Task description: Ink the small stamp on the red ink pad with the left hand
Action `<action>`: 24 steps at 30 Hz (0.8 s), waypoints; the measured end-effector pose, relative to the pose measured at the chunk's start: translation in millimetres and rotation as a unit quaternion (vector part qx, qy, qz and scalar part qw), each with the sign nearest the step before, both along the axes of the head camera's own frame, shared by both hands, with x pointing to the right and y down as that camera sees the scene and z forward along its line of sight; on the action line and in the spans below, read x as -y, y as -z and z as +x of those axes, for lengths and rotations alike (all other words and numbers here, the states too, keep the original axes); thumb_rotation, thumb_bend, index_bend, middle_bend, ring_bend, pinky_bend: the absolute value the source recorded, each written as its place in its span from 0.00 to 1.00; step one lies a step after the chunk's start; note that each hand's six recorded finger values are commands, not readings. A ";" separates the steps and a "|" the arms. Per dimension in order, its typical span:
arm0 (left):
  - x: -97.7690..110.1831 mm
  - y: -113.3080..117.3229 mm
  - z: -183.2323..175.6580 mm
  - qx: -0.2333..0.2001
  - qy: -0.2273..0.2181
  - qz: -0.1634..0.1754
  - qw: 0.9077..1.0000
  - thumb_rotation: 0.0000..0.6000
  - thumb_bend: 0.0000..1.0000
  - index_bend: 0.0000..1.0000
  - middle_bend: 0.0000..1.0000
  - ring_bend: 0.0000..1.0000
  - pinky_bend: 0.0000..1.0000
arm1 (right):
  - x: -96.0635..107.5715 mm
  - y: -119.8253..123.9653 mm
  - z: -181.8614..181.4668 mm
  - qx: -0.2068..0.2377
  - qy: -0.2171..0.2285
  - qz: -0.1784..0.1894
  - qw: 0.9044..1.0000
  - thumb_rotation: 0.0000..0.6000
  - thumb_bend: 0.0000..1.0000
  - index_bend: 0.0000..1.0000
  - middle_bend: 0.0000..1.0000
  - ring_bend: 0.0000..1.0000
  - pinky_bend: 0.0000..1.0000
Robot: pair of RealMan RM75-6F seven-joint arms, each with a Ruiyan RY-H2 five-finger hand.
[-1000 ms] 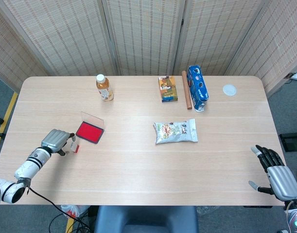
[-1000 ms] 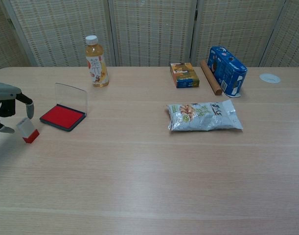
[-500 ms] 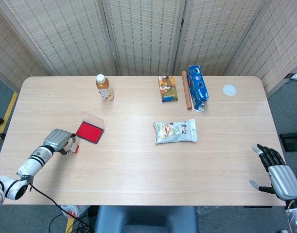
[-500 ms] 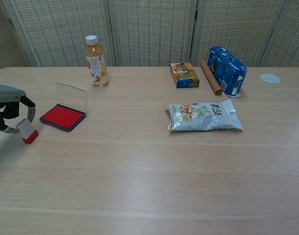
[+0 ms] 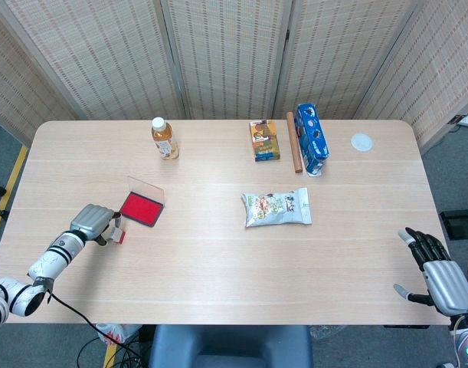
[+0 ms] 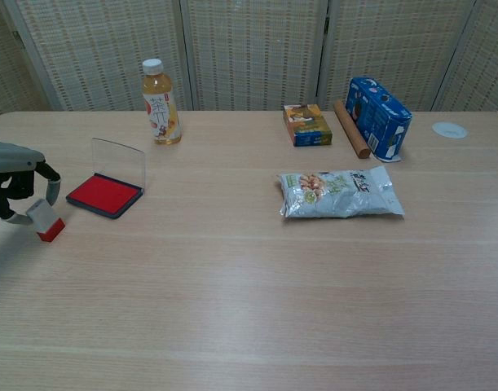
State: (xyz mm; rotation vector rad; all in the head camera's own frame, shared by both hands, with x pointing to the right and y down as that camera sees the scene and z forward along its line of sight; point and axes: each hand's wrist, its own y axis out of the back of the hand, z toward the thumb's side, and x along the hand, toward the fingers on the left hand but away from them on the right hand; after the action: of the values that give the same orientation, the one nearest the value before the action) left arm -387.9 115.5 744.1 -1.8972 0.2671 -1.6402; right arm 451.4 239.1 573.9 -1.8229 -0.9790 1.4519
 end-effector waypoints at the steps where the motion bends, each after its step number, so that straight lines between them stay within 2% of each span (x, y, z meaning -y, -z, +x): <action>1: -0.1 0.1 0.1 0.000 0.000 0.000 1.000 1.00 0.34 0.59 0.97 0.73 0.53 | 0.0 0.0 0.1 0.000 0.000 0.000 1.000 1.00 0.18 0.00 0.00 0.00 0.00; 17: 1.3 11.7 1.0 -0.018 0.010 0.011 1.000 1.00 0.44 0.83 1.00 0.74 0.53 | -0.5 -0.2 -1.2 0.000 0.002 -0.001 1.000 1.00 0.18 0.00 0.00 0.00 0.00; 24: 5.4 27.8 7.9 -0.039 0.012 0.024 0.999 1.00 0.44 0.86 1.00 0.77 0.56 | -1.4 0.1 -3.3 0.003 0.005 -0.001 1.000 1.00 0.18 0.00 0.00 0.00 0.00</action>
State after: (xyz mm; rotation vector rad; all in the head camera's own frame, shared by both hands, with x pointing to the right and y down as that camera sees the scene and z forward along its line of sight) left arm -380.0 110.1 716.3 -1.9308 0.3604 -1.5633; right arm 448.1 240.5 573.9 -1.8322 -0.9697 1.4429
